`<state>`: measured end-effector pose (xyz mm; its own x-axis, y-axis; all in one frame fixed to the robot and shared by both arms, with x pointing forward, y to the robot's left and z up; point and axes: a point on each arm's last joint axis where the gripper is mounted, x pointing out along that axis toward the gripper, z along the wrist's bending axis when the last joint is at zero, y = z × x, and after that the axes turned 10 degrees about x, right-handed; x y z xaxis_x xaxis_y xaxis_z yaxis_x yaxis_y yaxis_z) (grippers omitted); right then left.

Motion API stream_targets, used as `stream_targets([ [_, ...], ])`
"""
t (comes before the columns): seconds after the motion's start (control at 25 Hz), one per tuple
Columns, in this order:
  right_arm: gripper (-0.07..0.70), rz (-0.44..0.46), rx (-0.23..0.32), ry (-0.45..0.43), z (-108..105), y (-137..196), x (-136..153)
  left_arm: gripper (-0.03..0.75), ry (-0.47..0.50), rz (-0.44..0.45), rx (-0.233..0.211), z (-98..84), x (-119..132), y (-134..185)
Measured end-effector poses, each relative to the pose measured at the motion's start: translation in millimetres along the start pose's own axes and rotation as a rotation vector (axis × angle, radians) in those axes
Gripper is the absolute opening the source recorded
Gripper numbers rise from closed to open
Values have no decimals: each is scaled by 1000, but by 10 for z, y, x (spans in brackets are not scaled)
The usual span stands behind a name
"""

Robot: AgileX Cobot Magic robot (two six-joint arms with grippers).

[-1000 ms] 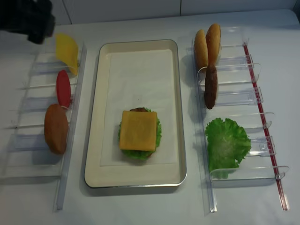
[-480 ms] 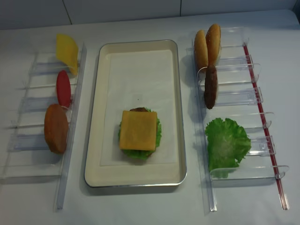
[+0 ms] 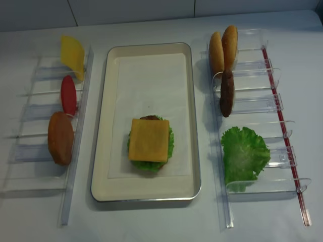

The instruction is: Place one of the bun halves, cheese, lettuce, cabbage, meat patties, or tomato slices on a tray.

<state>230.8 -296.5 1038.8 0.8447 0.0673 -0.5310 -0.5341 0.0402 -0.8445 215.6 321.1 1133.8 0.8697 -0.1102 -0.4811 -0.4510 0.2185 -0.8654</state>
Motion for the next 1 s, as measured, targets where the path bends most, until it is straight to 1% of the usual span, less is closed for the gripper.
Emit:
stream_targets([
  [0.12, 523, 0, 0, 0, 0, 0, 0, 636, 7, 34, 3, -53, 152, 331],
  [0.24, 523, 0, 0, 0, 0, 0, 0, 636, 36, 88, -5, -129, 352, 624],
  [0.32, 523, 0, 0, 0, 0, 0, 0, 636, 60, 136, -8, -173, 461, 733],
  [0.36, 523, 0, 0, 0, 0, 0, 0, 634, 63, 140, -5, -180, 487, 745],
  [0.44, 523, 0, 0, 0, 0, 0, 0, 628, 56, 112, -1, -179, 521, 740],
  [0.56, 523, 0, -1, 2, -1, 0, 0, 619, 71, 93, 34, -200, 576, 744],
  [0.64, 523, 0, -1, 2, -1, 0, 0, 614, 84, 83, 48, -212, 577, 736],
  [1.0, 523, 0, -1, 2, -1, 0, 0, 595, 86, 74, 63, -214, 577, 729],
])
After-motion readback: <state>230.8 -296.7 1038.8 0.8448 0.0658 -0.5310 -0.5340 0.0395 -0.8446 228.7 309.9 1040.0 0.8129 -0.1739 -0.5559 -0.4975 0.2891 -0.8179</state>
